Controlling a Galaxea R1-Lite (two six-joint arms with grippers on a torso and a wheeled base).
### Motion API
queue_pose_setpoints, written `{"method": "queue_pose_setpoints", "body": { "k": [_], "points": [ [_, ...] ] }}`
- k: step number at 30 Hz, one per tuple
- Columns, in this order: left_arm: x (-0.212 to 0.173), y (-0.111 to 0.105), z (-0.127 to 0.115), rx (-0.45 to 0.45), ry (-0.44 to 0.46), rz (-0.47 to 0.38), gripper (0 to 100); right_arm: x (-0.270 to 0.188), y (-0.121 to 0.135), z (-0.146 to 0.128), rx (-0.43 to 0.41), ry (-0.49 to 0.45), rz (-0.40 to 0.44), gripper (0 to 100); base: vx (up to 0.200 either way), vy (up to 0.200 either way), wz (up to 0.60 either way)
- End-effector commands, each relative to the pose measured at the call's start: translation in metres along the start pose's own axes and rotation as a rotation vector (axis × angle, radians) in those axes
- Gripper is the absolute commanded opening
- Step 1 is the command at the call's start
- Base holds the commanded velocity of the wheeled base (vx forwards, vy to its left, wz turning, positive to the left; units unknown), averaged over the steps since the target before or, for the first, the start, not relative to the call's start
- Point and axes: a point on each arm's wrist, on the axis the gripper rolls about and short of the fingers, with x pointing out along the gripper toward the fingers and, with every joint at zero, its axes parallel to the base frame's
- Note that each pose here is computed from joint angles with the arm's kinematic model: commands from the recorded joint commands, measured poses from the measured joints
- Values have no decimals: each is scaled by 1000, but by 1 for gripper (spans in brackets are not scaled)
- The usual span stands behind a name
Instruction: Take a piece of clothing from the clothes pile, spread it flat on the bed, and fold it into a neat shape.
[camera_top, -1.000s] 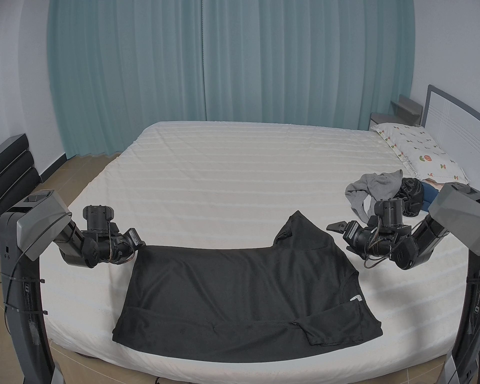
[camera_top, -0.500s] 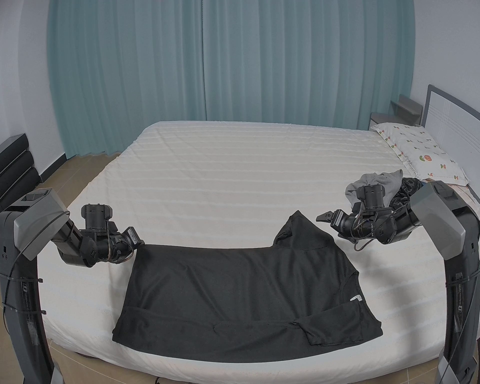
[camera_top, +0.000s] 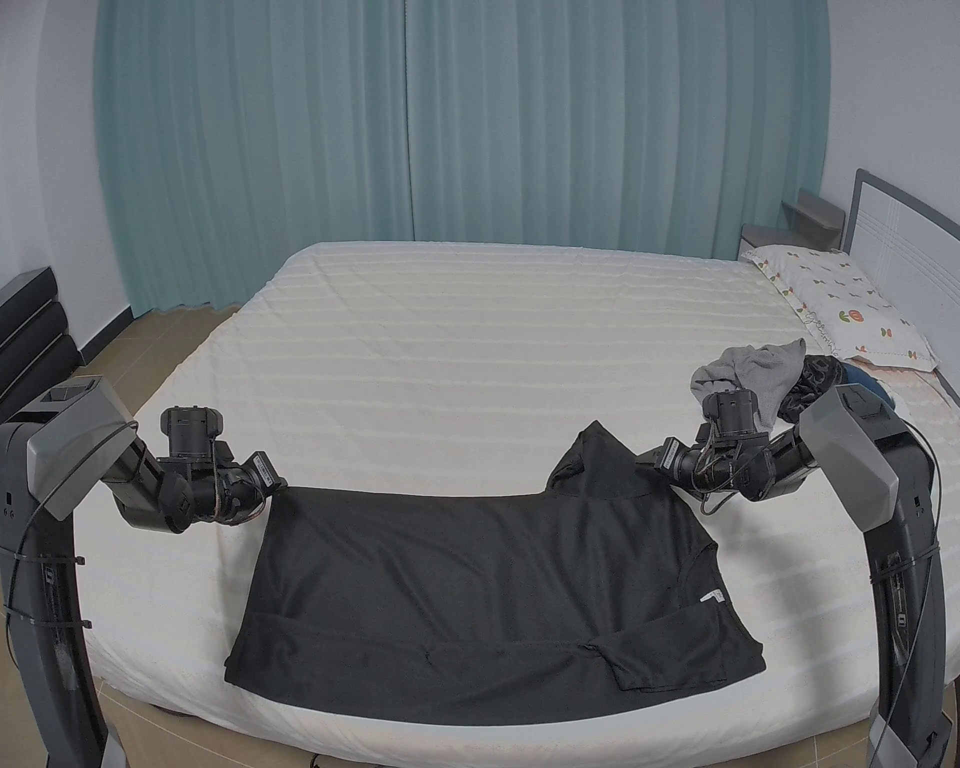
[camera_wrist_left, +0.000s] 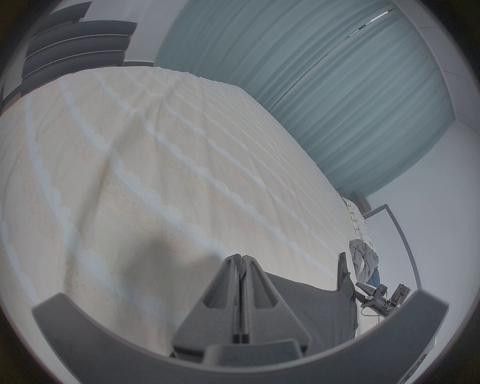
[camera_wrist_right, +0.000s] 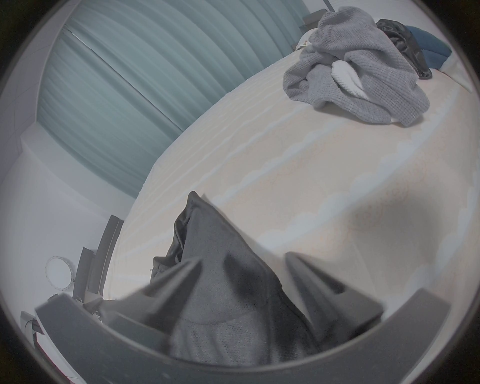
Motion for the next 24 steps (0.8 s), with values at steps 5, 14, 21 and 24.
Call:
{"method": "queue_pose_setpoints", "body": {
  "k": [5,14,21,24],
  "points": [
    [-2,0,1,0,-2,0,0,-8,-7,-5,-62,31,-18,0,0,0,0],
    [-11,-6,9,13,-34,1,0,-27,-5,-1,-90,-103,57,0,0,0,0],
    [-16,0,16,7,-60,8,0,-39,-13,5,-90,-166,74,0,0,0,0],
    [-18,0,18,6,-66,8,0,-41,-13,9,-90,-190,83,0,0,0,0]
  ]
}}
